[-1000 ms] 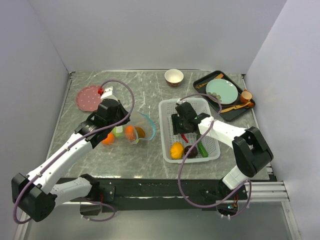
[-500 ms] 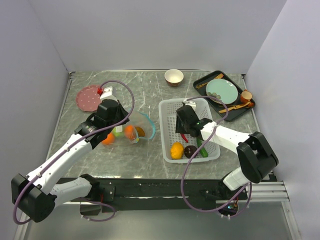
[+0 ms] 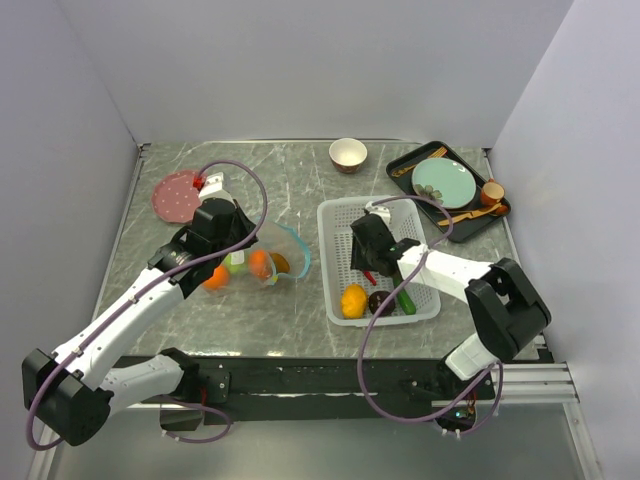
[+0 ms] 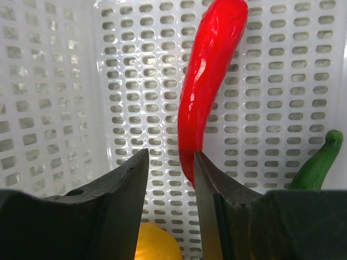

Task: Place the food in the zip-top bag and seal the zipper
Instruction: Pick up the fake vegetable from the bin.

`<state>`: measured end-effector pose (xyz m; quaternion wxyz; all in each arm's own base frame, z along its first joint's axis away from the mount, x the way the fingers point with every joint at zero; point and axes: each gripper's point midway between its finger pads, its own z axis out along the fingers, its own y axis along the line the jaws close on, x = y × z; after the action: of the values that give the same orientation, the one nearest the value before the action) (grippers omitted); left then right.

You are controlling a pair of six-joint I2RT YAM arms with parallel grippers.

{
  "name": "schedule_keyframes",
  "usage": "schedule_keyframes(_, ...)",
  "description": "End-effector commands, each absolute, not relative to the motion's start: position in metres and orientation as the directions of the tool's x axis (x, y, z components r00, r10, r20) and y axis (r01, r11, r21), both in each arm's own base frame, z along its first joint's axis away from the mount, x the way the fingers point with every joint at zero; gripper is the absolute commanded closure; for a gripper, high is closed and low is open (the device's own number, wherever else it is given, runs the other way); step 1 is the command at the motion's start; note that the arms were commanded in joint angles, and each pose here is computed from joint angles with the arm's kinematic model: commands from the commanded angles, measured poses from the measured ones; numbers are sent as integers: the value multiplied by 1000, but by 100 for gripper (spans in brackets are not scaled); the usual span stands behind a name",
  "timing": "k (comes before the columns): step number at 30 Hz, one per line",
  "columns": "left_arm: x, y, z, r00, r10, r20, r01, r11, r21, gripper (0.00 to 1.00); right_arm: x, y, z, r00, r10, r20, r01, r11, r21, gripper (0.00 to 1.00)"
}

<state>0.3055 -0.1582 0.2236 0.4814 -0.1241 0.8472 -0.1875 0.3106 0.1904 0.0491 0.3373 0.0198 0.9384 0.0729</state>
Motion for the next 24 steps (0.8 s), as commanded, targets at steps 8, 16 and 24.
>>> schedule_keyframes(8,307,-158,241,-471,-419,-776,-13,883,-469,88,319,185,35,-789,79,-609,-2,991,132,58)
schedule_keyframes(16,309,-159,240,-475,-415,-776,-11,884,-466,88,319,183,49,-786,67,-615,-14,992,126,90)
schedule_keyframes(24,308,-160,239,-479,-414,-774,-9,884,-467,88,313,192,126,-713,90,-695,-100,968,228,96)
